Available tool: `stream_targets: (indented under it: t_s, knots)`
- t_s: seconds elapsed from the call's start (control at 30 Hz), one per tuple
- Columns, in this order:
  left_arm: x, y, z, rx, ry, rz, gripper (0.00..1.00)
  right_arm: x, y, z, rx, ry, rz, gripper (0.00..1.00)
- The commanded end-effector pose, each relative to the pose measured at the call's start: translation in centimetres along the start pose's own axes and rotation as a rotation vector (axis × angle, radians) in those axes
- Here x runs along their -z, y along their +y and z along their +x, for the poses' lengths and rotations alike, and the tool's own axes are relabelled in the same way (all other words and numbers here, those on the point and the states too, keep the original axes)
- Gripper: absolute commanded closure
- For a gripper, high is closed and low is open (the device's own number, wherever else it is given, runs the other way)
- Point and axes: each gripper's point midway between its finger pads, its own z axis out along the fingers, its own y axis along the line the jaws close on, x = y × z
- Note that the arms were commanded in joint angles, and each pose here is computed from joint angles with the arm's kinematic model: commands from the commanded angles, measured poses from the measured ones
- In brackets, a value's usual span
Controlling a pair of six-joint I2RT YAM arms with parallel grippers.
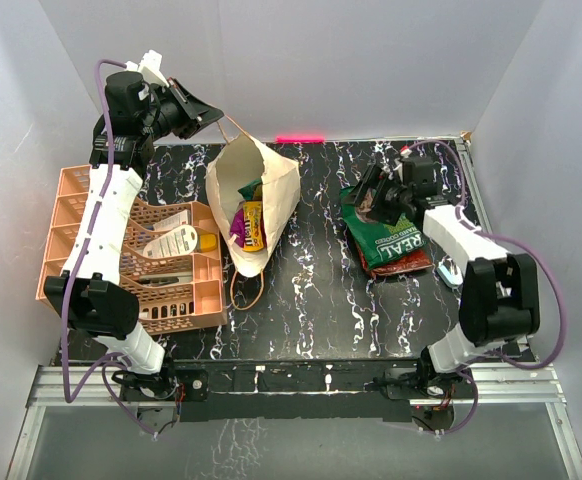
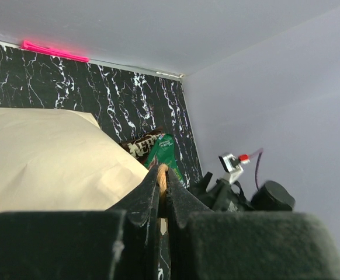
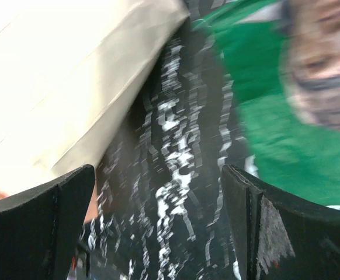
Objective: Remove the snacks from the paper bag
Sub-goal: Place the snack at the center of the board, then take out the snack from the paper bag.
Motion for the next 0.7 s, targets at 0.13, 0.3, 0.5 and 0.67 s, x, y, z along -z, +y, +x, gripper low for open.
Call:
stream_targets:
  t_s: [0.13, 0.3, 0.5, 0.67]
  knots:
    - [2.0, -1.9, -1.4, -0.056, -0.061, 0.031, 1.00, 4.7, 18.3, 6.1, 0.341, -0.093, -0.350, 0.29]
    - [2.1, -2.0, -1.7, -0.056, -0.068, 0.028, 1.00, 3.8, 25.5, 11.3, 0.447, -0.102, -0.336, 0.49]
    - [2.3, -2.2, -1.7, -0.058, -0.067, 0.031, 1.00, -0.2, 26.1, 12.2, 0.514, -0.119, -0.153, 0.60]
    - [2.3, -2.3, -1.5, -0.048, -0.064, 0.045, 1.00, -3.8, 24.7, 12.2, 0.538, -0.106, -0.009, 0.72]
